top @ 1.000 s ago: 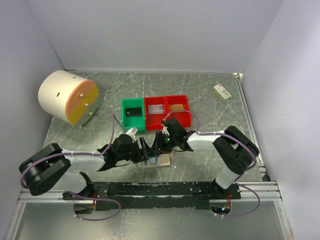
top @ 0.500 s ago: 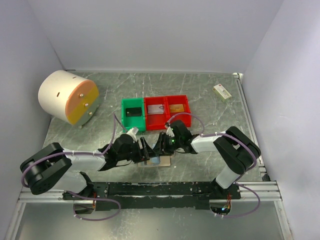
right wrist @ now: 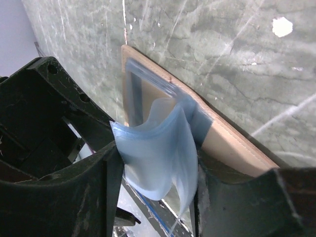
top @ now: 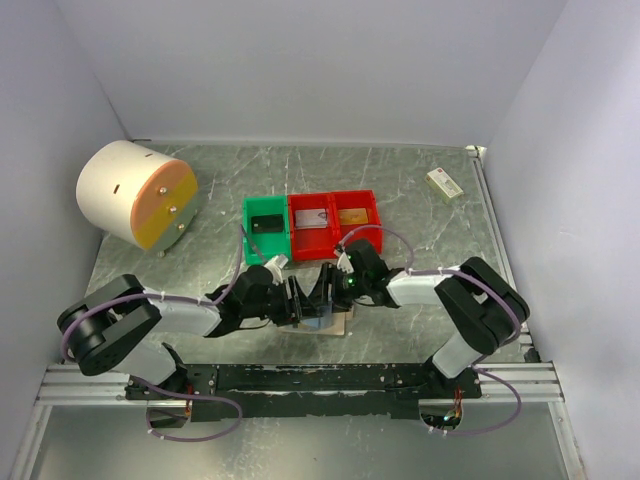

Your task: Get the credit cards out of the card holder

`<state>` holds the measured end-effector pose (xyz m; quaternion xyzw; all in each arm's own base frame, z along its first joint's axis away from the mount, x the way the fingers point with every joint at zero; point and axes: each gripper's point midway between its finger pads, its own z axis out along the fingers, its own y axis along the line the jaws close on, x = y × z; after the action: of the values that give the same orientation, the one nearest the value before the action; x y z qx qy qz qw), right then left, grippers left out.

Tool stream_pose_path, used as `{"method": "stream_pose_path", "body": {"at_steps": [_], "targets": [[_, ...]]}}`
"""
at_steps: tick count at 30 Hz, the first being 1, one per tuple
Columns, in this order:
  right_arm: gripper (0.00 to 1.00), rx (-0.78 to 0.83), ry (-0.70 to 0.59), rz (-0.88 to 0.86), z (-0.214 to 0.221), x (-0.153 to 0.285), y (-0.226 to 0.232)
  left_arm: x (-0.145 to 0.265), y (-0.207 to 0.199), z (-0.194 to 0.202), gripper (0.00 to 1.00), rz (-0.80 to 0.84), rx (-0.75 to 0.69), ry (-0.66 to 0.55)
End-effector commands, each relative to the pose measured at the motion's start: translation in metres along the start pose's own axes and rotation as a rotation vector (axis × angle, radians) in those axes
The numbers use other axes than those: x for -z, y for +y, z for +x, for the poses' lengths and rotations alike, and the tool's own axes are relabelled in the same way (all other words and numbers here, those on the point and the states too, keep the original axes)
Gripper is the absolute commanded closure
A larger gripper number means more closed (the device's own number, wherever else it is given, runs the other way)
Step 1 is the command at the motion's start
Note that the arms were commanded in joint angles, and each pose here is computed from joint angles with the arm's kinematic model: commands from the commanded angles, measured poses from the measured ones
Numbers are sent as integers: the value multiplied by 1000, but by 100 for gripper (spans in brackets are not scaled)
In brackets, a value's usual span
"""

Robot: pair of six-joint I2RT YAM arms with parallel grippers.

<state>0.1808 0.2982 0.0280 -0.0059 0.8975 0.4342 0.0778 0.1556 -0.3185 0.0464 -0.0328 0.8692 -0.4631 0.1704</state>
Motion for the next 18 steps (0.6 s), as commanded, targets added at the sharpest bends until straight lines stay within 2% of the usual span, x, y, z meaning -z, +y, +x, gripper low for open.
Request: {"method": "stream_pose_path", "body": {"at_steps": [1, 8, 18], "targets": [[46, -5, -9, 61, -2, 15, -6, -4, -39, -12, 34, 118, -63, -18], [31, 27, -114, 158, -29, 42, -4, -12, -51, -15, 33, 131, -96, -4], [28, 6, -286, 408, -55, 91, -34, -40, -66, 1, 32, 166, -123, 71]]}}
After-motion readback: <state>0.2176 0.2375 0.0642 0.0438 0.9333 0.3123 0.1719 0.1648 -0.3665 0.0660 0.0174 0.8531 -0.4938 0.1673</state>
